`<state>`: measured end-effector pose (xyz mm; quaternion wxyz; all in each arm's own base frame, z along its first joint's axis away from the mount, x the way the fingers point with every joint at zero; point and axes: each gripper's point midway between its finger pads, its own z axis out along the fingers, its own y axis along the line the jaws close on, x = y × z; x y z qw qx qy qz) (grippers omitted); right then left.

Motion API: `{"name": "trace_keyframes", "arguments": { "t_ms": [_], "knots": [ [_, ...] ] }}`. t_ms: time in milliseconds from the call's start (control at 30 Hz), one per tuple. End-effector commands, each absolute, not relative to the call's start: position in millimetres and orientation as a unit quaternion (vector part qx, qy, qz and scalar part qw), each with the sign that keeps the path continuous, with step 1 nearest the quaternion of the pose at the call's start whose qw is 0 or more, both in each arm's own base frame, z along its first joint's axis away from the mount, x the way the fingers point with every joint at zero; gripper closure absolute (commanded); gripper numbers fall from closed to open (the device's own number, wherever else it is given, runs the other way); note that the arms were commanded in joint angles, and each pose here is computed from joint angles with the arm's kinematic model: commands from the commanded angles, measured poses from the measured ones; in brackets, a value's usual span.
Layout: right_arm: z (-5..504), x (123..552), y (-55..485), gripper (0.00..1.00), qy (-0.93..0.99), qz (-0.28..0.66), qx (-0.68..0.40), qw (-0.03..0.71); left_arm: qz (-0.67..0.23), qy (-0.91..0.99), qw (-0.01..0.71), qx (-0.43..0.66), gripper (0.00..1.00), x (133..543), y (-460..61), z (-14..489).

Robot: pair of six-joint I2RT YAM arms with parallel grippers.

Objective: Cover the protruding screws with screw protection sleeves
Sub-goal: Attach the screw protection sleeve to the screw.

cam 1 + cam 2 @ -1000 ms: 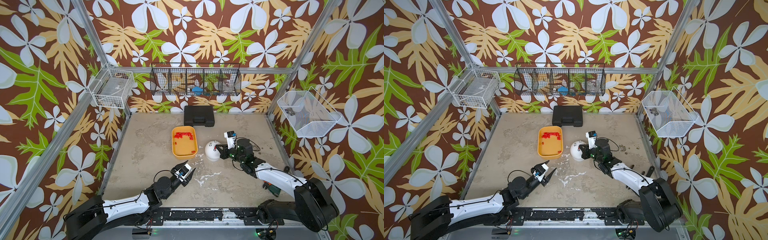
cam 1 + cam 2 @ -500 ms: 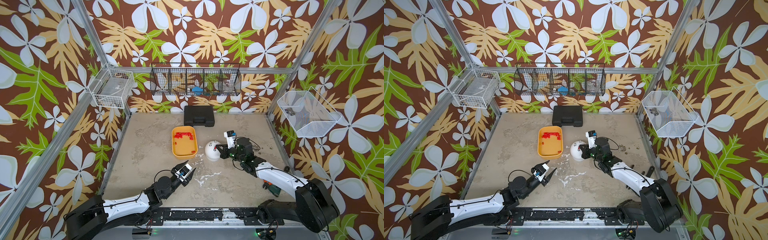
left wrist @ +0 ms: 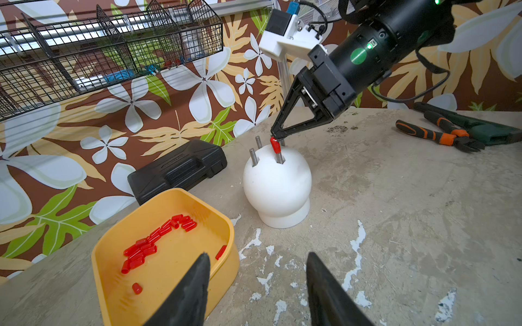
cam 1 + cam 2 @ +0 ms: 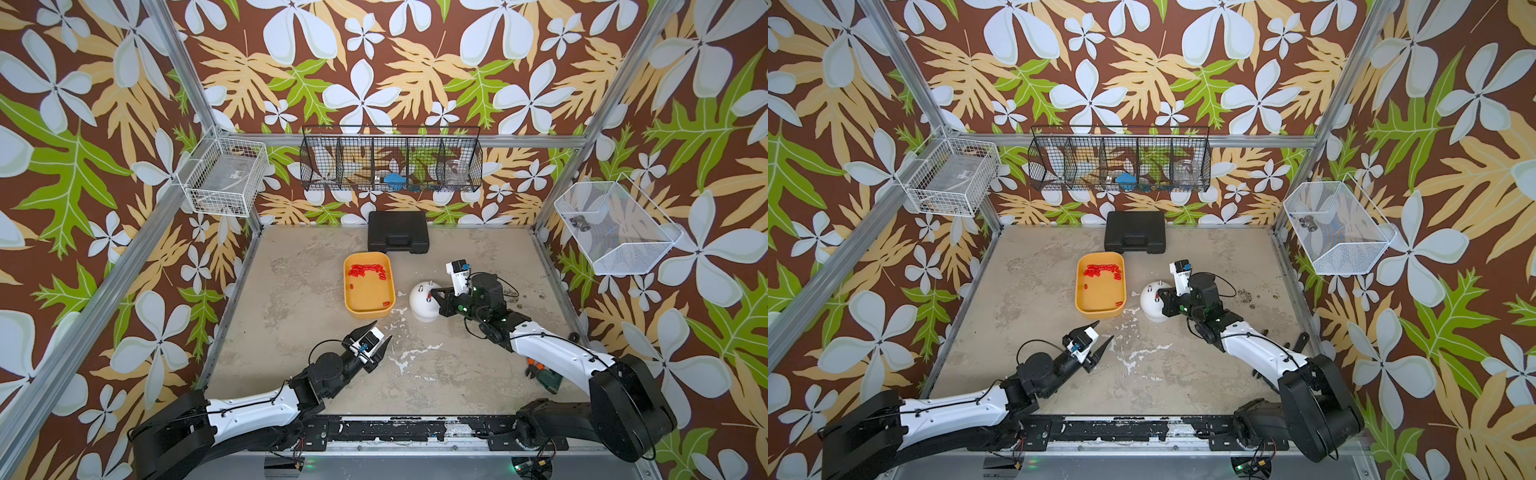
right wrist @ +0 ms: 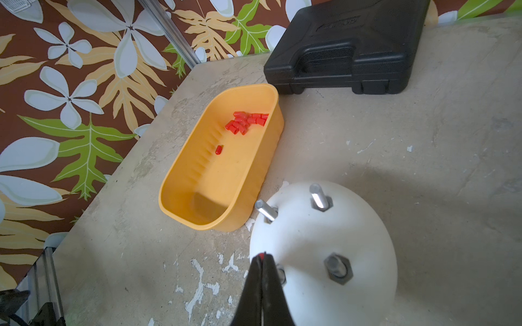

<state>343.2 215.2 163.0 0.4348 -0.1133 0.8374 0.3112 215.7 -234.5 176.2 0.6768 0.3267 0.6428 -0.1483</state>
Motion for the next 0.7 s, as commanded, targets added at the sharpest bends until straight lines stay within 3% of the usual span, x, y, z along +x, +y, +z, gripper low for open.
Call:
{"name": "trace_keyframes", "arguments": {
  "t_ms": [0, 67, 300, 433, 567, 667],
  "knots": [
    [158, 343, 212, 0.91, 0.845, 0.302, -0.11, 0.426, -0.155, 0.637, 0.683, 0.322, 0.44, 216, -236, 183],
    [160, 342, 213, 0.83, 0.844, 0.304, -0.111, 0.428, -0.154, 0.638, 0.683, 0.322, 0.44, 216, -236, 182],
    [169, 343, 212, 0.77, 0.84, 0.304, -0.11, 0.436, -0.154, 0.637, 0.684, 0.322, 0.44, 216, -236, 183],
    [180, 341, 212, 0.67, 0.836, 0.311, -0.106, 0.439, -0.154, 0.637, 0.683, 0.322, 0.44, 216, -236, 183],
    [198, 346, 202, 0.45, 0.835, 0.32, -0.066, 0.443, -0.155, 0.638, 0.683, 0.322, 0.44, 216, -236, 183],
    [202, 351, 191, 0.27, 0.839, 0.378, -0.01, 0.392, -0.155, 0.638, 0.683, 0.32, 0.44, 216, -236, 183]
  ]
}}
